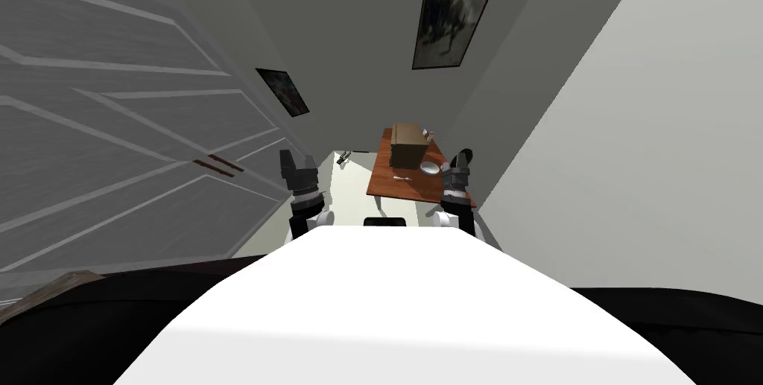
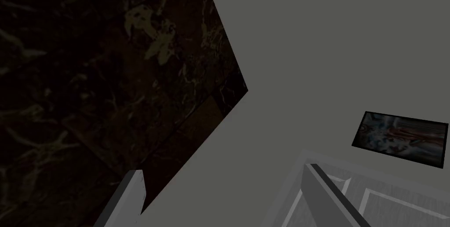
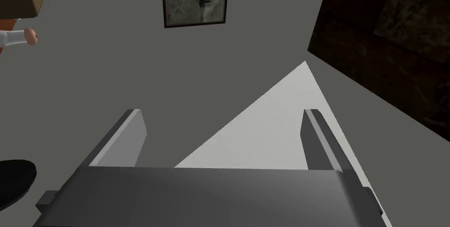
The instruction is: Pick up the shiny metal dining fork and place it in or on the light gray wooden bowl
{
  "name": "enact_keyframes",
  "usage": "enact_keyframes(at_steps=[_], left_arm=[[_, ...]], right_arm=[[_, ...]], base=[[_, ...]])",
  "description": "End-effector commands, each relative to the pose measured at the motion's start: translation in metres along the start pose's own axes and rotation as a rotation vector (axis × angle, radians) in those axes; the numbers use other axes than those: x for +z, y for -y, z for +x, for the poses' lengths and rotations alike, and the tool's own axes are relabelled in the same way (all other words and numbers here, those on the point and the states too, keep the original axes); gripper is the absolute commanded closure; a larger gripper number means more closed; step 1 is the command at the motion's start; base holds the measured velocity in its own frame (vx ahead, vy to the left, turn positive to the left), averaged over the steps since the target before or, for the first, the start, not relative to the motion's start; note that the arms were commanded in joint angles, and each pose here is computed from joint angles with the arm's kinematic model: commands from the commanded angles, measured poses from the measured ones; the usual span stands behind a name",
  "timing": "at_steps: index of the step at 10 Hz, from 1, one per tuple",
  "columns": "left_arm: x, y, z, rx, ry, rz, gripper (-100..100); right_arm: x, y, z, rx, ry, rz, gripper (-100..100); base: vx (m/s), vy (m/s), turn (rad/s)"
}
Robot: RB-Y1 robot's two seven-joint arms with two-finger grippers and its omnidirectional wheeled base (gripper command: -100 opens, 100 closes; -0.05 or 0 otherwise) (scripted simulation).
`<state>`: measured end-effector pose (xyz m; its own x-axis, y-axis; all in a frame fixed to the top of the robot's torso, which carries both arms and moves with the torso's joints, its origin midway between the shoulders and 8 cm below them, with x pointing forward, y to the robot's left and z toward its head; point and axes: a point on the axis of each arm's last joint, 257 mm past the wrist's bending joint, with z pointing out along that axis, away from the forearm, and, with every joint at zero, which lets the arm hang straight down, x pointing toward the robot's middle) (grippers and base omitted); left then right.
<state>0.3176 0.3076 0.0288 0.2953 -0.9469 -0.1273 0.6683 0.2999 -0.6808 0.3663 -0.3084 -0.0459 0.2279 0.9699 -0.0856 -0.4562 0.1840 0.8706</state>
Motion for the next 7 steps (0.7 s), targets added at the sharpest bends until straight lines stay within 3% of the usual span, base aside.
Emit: enact_keyframes(at_steps=[1,7], left_arm=[[0.0,0.0,0.0,0.0,0.0,0.0,0],[0.0,0.0,0.0,0.0,0.0,0.0,0]], right_arm=[[-0.003,0.011,0.007,-0.027,-0.044,0.024,-100],[-0.025,0.066,0.03,-0.154,-0.218,0.143,-100]], base=[[-0.011,0.023,0.1],[-0.015,0.04,0.116]])
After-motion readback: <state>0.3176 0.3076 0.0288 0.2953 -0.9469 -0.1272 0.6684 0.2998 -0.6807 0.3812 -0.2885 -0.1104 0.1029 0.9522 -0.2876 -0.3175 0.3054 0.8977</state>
